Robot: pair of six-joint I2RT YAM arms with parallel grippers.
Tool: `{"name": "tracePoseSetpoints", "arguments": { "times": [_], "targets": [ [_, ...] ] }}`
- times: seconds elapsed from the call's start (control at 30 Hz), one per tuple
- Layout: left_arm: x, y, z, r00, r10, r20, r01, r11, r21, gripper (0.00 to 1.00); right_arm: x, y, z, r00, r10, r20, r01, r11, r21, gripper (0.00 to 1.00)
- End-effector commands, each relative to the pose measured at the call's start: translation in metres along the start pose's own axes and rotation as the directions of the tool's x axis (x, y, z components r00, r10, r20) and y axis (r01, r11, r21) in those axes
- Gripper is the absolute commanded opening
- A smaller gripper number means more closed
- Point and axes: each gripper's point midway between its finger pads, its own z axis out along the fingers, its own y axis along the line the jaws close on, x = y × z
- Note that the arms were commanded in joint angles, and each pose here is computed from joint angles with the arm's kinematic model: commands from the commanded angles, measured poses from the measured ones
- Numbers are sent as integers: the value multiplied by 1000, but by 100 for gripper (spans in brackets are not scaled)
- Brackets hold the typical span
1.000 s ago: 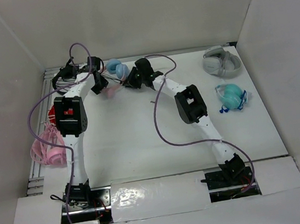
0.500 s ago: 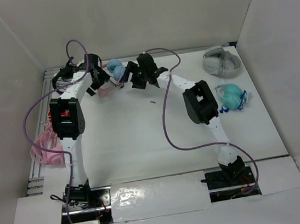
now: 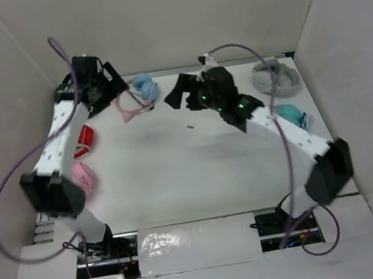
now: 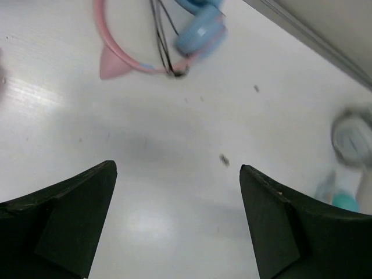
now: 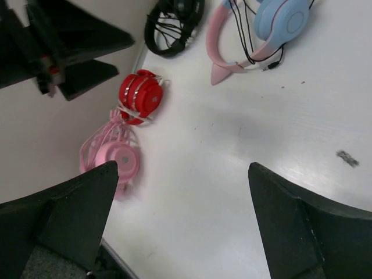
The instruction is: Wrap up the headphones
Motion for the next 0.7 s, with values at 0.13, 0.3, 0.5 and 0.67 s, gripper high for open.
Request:
{"name": "tracePoseSetpoints", "arguments": {
  "times": [0.13, 0.3, 0.5, 0.67],
  "targets": [
    [70, -10, -208, 968, 201, 148, -247, 858, 450, 99, -27, -35, -156, 959, -46, 279, 1, 987, 158, 100],
    [119, 44, -250, 980, 107, 168, -177, 851, 495, 99, -14, -64, -232, 920, -43, 390, -55, 970, 236, 100],
    [130, 54, -264, 973, 135, 189, -215, 830, 515, 99, -13, -71, -287, 856, 10, 516, -121, 976, 182, 100],
    [134, 49, -262, 975, 173, 138, -220, 825, 520, 99, -10, -78, -304, 846, 22, 533, -154, 966, 205, 100]
  ]
}}
